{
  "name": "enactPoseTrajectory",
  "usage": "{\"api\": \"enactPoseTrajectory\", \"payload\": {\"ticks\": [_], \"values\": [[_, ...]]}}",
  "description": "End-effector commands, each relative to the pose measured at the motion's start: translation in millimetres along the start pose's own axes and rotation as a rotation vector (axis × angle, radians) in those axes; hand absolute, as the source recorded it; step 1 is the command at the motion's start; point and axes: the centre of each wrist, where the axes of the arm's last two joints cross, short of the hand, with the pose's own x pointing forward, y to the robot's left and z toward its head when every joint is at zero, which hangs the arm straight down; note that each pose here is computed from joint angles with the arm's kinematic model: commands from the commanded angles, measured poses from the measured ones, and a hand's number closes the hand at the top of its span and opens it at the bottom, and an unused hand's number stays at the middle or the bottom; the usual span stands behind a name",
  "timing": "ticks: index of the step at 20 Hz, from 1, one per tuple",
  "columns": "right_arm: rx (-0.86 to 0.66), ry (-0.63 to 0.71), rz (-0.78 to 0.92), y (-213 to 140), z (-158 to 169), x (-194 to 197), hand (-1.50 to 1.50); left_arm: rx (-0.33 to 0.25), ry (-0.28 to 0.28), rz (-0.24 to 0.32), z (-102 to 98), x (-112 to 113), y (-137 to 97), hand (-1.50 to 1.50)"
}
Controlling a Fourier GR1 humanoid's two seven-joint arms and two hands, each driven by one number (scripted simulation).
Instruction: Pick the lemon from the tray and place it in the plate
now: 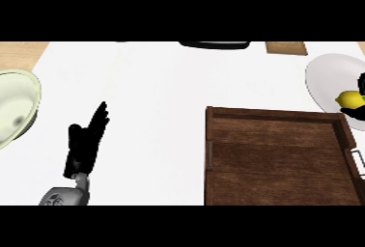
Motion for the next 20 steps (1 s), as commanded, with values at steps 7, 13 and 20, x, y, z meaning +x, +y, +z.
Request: {"api": "enactPoseTrajectory", "payload": {"ticks": [7, 13, 20], "values": [[0.060, -0.227, -0.202, -12, 7, -11, -1.50, 0.003, -0.013, -0.003, -2, 7, -1, 0.00], [-0.124, -0.340, -0.663, -31, 18, -25, -1.50, 0.024, -0.004, -0.007, 1, -5, 9, 0.00], [-0.071, -0.319, -0.816, -29, 41, -55, -1.50, 0.010, -0.008, 0.014, -1, 8, 6, 0.00]]}}
